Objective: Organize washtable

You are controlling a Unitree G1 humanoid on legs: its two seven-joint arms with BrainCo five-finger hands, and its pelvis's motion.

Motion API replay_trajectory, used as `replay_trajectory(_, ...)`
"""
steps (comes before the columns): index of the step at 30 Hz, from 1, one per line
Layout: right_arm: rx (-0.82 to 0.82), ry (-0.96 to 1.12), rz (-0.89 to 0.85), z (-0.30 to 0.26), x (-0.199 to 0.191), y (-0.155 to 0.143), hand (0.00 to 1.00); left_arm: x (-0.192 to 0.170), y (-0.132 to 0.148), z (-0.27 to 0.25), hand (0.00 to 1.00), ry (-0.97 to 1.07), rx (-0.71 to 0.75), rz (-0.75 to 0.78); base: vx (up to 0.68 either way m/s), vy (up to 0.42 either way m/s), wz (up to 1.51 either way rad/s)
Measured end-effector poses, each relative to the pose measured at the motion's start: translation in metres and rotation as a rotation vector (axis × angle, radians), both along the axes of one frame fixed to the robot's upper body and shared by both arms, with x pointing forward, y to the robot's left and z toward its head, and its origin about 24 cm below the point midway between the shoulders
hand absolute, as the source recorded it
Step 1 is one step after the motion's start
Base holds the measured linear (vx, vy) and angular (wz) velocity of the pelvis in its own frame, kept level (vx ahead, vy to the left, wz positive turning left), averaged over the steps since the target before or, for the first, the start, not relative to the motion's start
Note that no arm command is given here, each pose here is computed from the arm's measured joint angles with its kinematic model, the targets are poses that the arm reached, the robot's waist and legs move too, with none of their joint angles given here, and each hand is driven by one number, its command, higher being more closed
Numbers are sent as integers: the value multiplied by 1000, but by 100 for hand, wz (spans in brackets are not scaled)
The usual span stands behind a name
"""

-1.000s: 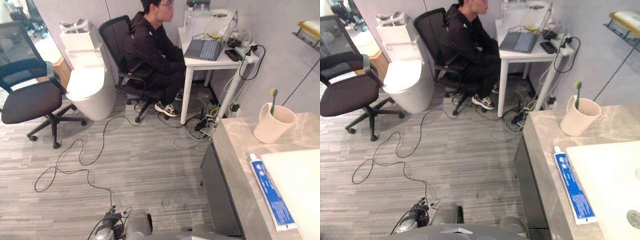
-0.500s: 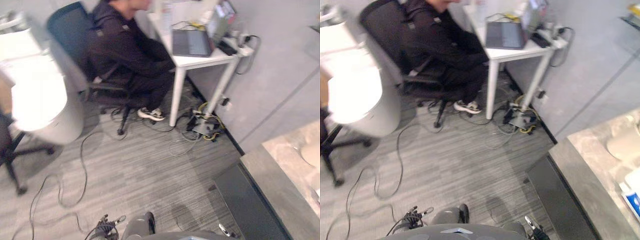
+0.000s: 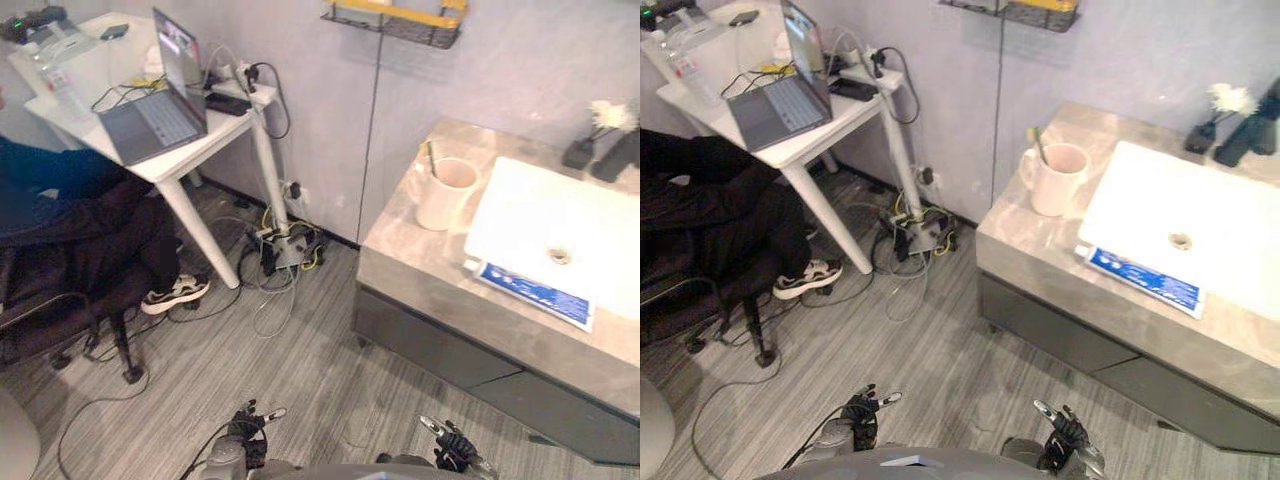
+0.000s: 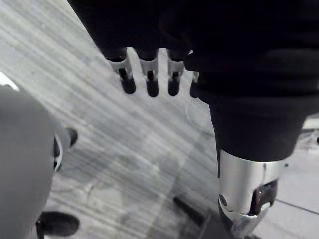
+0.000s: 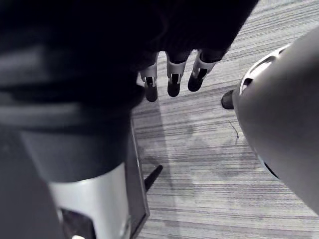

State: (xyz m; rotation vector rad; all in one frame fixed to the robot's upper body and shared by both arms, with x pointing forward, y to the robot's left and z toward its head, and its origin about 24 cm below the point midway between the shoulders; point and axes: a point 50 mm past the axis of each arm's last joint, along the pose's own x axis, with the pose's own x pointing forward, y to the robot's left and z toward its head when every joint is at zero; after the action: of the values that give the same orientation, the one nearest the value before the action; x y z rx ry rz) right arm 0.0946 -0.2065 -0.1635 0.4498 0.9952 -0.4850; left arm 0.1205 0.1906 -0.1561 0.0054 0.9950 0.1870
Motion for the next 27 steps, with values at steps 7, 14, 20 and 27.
replay_trajectory(7,-40,-6,37,3,4,-10,0,-3,4,2,0,-35,-21,70,-119,-204,-101)
replay_trajectory(14,-51,10,142,2,-2,-9,0,-54,15,-10,0,106,-24,169,-34,236,-127)
replay_trajectory(20,-35,20,113,0,-7,-6,0,-47,16,-8,0,100,0,96,277,17,-21)
replay_trajectory(27,-26,21,21,0,-17,-13,0,-26,16,-4,0,56,11,30,122,-33,-1)
